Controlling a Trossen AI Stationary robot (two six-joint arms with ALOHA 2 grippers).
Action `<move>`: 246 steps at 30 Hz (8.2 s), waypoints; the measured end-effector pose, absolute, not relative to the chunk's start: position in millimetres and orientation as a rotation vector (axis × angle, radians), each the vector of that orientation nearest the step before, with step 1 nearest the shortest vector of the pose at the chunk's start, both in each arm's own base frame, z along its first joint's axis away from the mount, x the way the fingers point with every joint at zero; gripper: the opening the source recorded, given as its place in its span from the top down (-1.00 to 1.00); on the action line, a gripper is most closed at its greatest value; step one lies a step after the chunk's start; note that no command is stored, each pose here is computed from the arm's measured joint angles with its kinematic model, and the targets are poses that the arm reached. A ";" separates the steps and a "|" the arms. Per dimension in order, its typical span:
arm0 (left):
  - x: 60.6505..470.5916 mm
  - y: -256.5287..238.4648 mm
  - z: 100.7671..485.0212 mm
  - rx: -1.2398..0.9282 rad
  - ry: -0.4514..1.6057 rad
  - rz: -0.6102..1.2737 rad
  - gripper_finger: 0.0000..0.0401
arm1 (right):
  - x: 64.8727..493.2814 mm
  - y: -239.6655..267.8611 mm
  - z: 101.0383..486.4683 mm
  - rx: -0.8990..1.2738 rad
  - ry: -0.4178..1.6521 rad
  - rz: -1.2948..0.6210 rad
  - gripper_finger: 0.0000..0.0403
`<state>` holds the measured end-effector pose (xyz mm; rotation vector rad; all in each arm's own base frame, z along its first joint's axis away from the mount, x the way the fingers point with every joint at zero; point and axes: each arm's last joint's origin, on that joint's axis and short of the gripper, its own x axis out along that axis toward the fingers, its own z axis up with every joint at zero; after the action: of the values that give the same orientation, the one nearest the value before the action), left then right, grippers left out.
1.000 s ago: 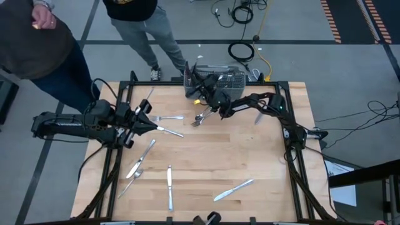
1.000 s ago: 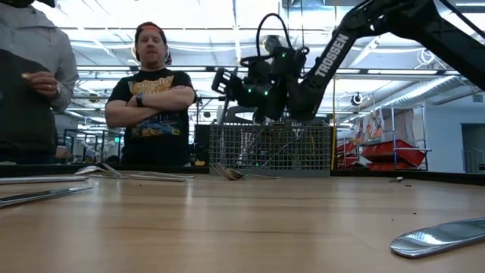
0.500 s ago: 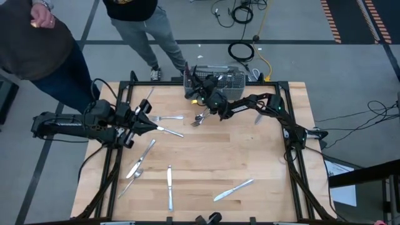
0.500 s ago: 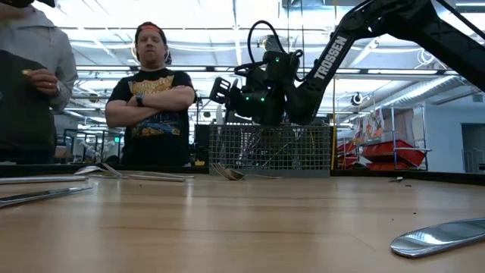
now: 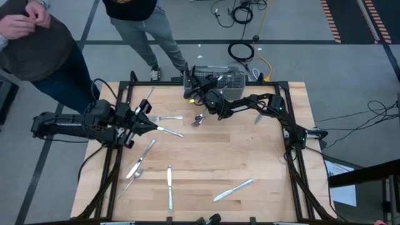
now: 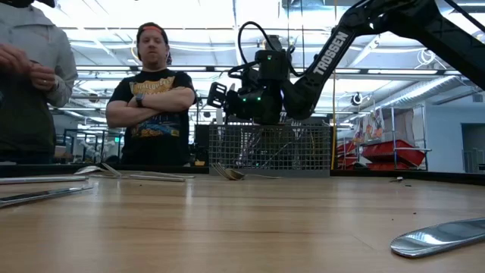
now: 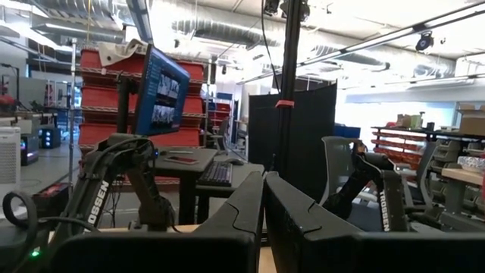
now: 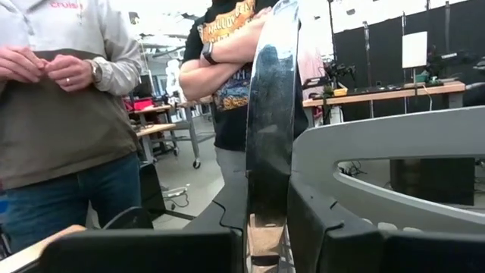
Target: Sort silverware
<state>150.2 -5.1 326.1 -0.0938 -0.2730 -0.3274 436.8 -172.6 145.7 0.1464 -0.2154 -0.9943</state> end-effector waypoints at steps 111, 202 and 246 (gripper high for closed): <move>165.7 0.6 317.2 -0.362 -0.206 -0.167 0.89 | 268.3 205.2 144.5 0.225 0.964 0.206 1.00; 205.9 1.1 294.0 -0.422 -0.113 -0.178 0.89 | 196.6 216.3 139.4 0.415 0.820 -0.470 1.00; 246.7 2.8 221.7 -0.709 0.324 -0.027 0.87 | 184.2 228.1 108.9 0.453 0.826 -0.563 1.00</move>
<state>246.7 2.8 221.7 -0.7094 0.3242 -0.0266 184.2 228.1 108.9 0.4525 0.8257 -0.5628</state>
